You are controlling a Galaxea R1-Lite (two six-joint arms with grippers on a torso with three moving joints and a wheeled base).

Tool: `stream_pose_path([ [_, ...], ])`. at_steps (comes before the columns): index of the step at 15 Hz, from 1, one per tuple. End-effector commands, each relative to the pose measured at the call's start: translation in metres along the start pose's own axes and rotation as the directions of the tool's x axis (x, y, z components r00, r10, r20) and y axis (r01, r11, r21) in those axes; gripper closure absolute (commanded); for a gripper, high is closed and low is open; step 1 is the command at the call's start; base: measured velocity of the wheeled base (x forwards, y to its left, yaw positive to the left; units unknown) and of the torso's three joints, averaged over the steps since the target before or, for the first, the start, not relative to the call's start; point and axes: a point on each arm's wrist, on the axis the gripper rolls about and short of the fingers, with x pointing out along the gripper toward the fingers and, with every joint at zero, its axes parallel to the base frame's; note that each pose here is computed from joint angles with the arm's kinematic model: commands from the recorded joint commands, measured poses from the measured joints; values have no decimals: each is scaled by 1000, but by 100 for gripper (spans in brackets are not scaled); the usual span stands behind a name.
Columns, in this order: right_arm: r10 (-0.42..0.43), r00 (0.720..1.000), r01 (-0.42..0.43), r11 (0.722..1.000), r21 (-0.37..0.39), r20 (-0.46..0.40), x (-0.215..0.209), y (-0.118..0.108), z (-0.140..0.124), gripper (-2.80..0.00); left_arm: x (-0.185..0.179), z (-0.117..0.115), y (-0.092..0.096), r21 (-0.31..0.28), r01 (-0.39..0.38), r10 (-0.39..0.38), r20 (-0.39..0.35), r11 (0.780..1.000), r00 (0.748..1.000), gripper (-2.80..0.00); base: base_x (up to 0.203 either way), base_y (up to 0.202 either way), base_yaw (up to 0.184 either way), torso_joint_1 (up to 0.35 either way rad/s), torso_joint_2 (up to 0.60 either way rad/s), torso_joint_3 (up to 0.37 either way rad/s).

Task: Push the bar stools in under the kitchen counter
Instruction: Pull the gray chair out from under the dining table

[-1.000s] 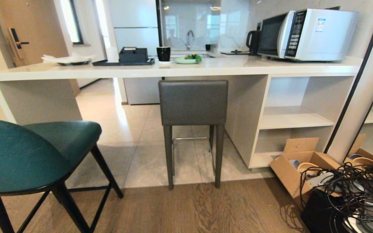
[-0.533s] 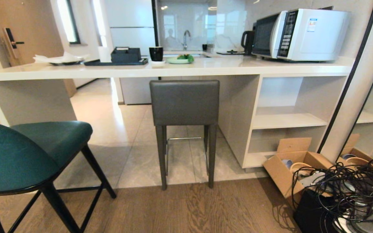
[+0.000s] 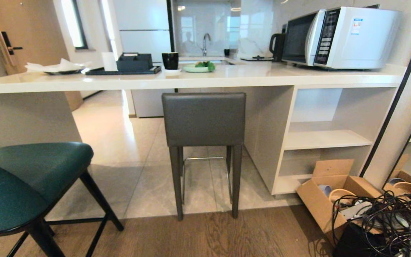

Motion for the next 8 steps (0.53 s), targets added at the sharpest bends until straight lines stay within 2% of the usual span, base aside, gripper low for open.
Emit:
stream_pose_path([
  [1,0,1000,0,1000,0,-1,0,0,0,0,0,0,0,-1,0,0,-1,1000,1000,0,196,0,-1,-1,0,7],
  [8,0,1000,0,1000,0,-1,0,0,0,0,0,0,0,-1,0,0,-2,1000,1000,0,194,0,3,2,0,2],
])
